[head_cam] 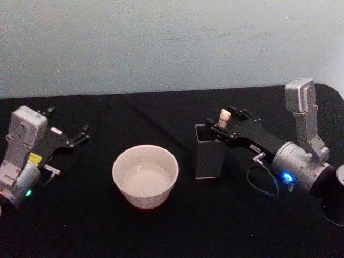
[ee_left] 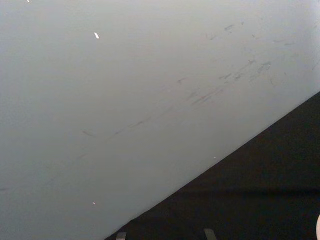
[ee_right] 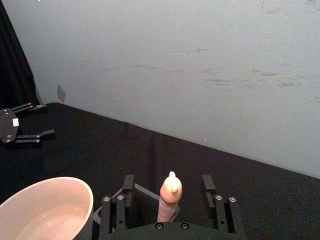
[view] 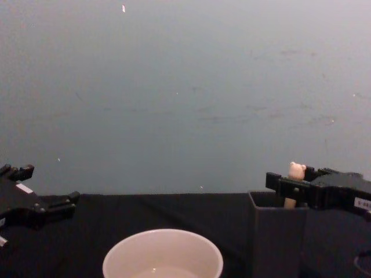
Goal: Pick up the stirring spoon with one hand, stir inside the cup, then place it back in its original position.
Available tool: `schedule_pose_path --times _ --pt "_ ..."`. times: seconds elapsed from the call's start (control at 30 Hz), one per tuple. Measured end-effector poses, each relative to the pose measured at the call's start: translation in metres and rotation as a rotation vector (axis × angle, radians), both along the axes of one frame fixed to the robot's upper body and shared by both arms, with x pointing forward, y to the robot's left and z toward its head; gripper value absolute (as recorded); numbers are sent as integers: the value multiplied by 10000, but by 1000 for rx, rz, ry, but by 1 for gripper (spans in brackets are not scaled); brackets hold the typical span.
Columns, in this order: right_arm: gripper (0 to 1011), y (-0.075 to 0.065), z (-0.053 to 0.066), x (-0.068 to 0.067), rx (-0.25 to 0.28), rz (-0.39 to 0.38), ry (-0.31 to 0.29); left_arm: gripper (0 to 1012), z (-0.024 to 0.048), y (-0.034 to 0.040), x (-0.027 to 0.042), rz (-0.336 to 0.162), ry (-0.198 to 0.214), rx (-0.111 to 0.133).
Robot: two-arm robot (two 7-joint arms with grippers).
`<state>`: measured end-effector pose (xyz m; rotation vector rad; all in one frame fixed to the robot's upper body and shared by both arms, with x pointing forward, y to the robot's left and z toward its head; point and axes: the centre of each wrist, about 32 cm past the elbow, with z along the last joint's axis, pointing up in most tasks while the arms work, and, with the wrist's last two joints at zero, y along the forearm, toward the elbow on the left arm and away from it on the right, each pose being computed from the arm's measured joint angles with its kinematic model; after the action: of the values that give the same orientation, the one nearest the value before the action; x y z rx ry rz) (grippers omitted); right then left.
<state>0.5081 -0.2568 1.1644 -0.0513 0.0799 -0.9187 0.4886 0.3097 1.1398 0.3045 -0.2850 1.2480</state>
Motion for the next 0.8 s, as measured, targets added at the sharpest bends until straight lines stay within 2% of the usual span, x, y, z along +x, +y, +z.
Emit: schedule_pose_path --times 0.7,0.8 --pt "218 -2 3 -2 1 -1 -2 1001 0 0 0 0 0 0" --pt "214 -2 3 -2 1 -1 -2 1001 0 0 0 0 0 0"
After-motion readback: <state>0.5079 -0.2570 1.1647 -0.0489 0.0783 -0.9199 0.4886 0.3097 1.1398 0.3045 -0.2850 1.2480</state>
